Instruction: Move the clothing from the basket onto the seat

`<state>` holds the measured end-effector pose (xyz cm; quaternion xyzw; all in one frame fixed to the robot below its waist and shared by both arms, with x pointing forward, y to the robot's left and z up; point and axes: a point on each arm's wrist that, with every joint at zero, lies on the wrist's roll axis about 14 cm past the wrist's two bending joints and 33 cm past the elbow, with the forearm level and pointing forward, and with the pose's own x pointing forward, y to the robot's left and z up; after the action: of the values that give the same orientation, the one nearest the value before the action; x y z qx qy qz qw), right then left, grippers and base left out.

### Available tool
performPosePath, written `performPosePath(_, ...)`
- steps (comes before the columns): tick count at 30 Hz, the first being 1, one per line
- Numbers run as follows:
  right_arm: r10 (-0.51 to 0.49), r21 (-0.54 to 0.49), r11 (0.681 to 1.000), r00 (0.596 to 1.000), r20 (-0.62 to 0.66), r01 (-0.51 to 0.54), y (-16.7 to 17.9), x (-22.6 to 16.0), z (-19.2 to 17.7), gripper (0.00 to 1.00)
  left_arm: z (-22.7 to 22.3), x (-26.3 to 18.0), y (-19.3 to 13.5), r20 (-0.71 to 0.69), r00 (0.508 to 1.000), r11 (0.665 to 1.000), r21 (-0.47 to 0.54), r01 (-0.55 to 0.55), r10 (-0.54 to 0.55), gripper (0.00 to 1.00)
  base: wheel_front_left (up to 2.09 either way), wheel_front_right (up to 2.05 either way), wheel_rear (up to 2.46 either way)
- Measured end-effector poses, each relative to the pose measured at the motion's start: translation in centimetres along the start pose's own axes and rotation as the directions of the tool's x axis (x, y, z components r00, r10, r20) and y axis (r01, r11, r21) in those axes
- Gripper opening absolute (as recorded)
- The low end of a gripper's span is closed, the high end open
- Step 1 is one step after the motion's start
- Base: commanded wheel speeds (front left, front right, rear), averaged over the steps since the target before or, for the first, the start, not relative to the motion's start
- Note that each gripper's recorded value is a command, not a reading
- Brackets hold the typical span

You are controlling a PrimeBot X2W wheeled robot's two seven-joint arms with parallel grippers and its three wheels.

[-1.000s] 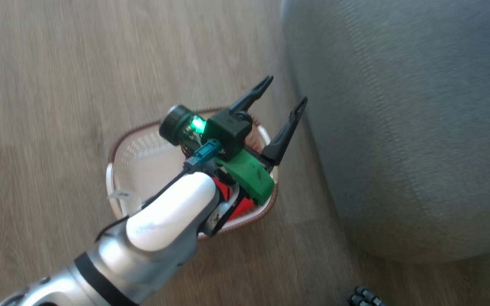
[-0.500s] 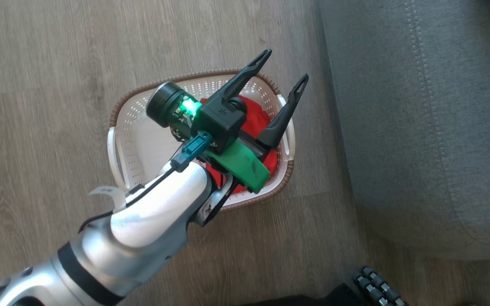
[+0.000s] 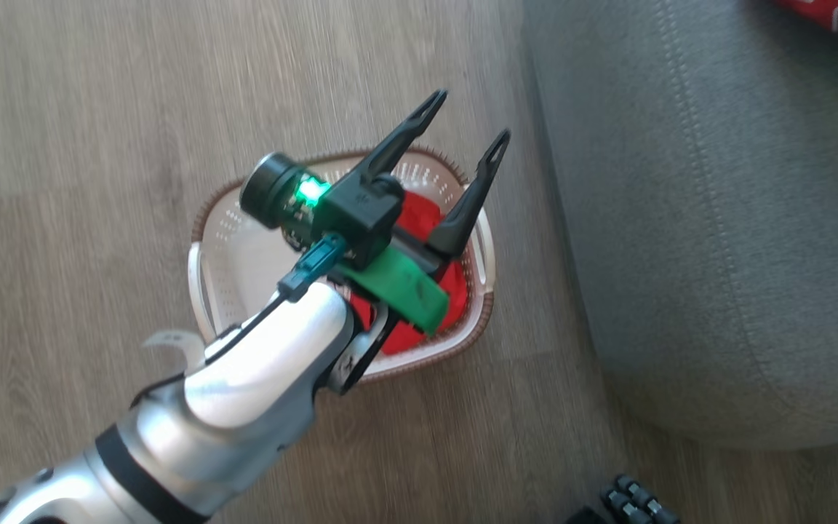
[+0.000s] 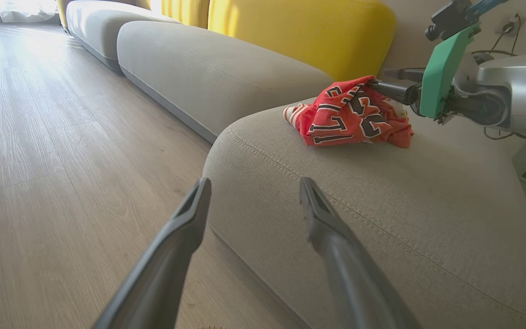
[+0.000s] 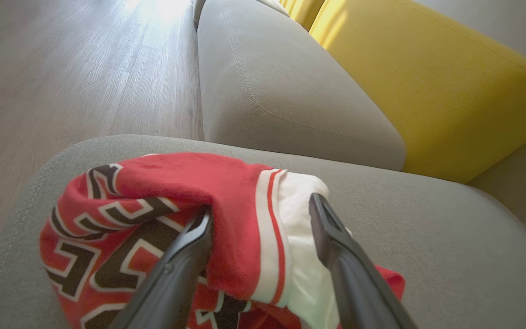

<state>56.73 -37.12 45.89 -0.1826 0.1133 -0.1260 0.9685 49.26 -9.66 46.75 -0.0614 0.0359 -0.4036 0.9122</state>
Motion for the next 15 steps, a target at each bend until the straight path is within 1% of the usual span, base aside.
performPosePath(1,0.000,0.000,1.000,1.000,0.000,0.000,0.0,0.0,0.0,1.00,0.0,0.0,0.0,0.000,1.000,1.000,0.000,0.000,0.000,1.00,0.00,0.00,0.00)
performPosePath(5,0.005,0.006,1.000,1.000,0.007,-0.005,-1.1,-1.9,0.0,1.00,0.4,-1.1,-0.4,0.002,1.000,1.000,-0.009,-0.020,0.020,1.00,0.00,0.00,0.00)
performPosePath(9,0.039,0.022,0.999,0.999,0.030,-0.039,-0.6,-4.0,0.6,1.00,1.1,-2.4,-0.5,0.004,0.999,0.998,-0.015,-0.054,0.054,1.00,0.00,0.00,0.00)
performPosePath(12,0.062,0.031,0.997,0.996,0.062,-0.064,-0.4,-5.4,1.6,1.00,2.2,-3.3,-0.4,0.020,0.996,0.996,-0.014,-0.086,0.086,1.00,0.00,0.00,0.00)
performPosePath(15,0.084,0.038,0.995,0.990,0.117,-0.089,-0.1,-6.6,3.5,1.00,3.0,-4.6,-0.4,0.032,0.992,0.992,-0.016,-0.123,0.123,1.00,0.00,0.00,0.00)
